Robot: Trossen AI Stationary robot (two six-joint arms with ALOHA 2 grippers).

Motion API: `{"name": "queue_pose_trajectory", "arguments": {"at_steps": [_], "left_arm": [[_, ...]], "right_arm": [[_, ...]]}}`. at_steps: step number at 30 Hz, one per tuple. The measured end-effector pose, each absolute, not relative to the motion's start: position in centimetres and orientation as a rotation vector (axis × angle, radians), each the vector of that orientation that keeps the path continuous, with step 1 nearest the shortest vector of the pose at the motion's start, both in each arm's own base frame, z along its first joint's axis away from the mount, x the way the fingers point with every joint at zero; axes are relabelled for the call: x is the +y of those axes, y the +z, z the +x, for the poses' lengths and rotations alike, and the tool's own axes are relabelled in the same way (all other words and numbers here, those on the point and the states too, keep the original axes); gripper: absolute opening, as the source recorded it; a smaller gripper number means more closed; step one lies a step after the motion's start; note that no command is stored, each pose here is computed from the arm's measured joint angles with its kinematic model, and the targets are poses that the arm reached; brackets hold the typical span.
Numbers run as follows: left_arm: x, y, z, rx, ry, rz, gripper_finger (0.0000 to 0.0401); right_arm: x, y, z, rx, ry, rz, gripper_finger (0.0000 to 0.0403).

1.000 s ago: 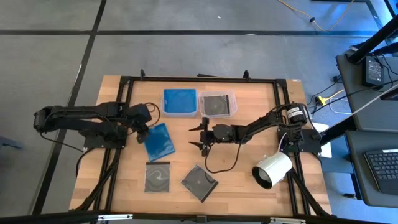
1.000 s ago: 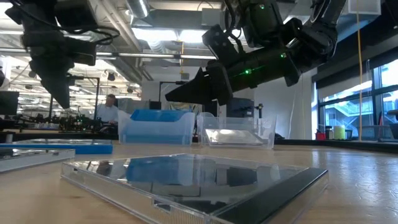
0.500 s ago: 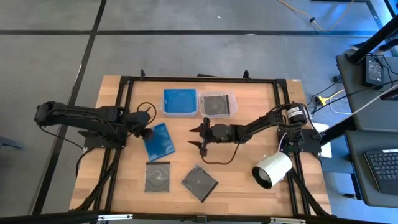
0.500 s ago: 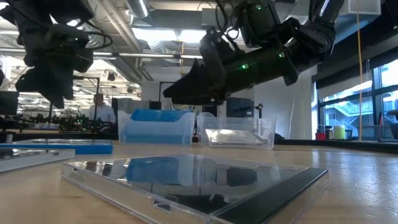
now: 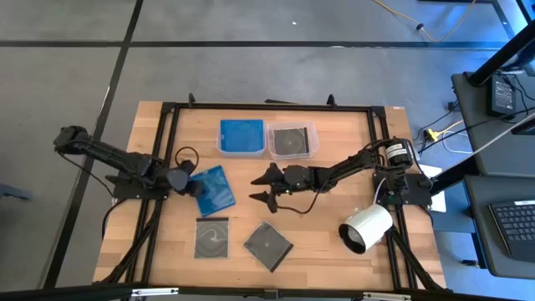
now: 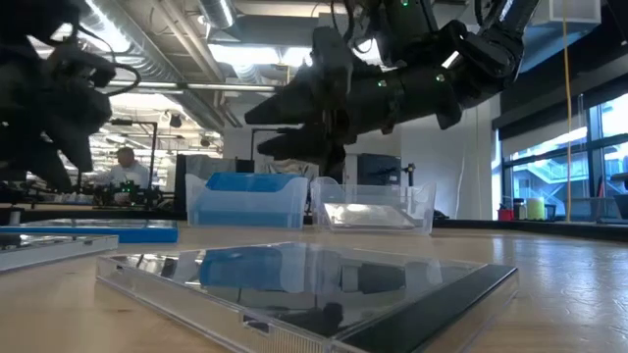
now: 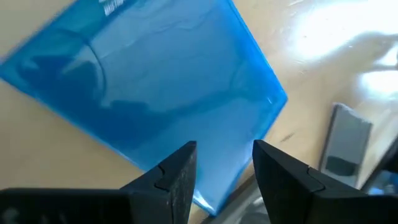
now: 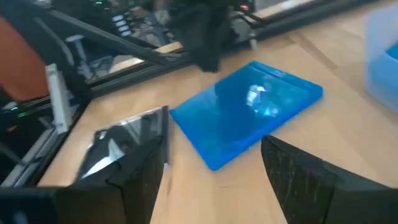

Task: Pick & place jewel cases by type
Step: Put the blue CD case into the left transparent bin

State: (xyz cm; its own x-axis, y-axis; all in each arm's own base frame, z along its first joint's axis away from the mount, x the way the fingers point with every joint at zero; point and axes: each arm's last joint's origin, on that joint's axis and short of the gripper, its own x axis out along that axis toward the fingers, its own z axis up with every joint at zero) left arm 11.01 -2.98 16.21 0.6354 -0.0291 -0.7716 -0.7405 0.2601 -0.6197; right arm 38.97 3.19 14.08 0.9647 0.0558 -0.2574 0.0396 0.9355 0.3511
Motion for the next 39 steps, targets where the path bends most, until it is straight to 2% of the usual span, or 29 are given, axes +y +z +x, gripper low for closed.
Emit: {"name": "queue_pose_trajectory", "arguments": {"at_steps": [5,14,21,28,39], "left_arm": [[-3.8,16.5,10.5,0.714,0.564,-1.295,0.0151],[-4.8,15.3,9.6,0.792,0.725,-1.378,0.0149],[-4.9,14.6,9.0,0.821,0.854,-1.367,0.0152],[-5.0,14.1,9.2,0.836,0.929,-1.338,0.0149],[-5.2,13.1,9.7,0.820,1.041,-1.309,0.0150]], "right_arm": [[1.9,14.0,39.2,0.288,-0.074,0.532,0.0268],[2.6,15.4,42.6,0.408,-0.122,0.540,0.0268],[2.3,12.8,45.3,0.568,-0.208,0.604,0.0268],[2.5,10.6,48.0,0.631,-0.166,0.637,0.0268],[2.7,10.5,48.9,0.635,-0.159,0.621,0.0268]]}}
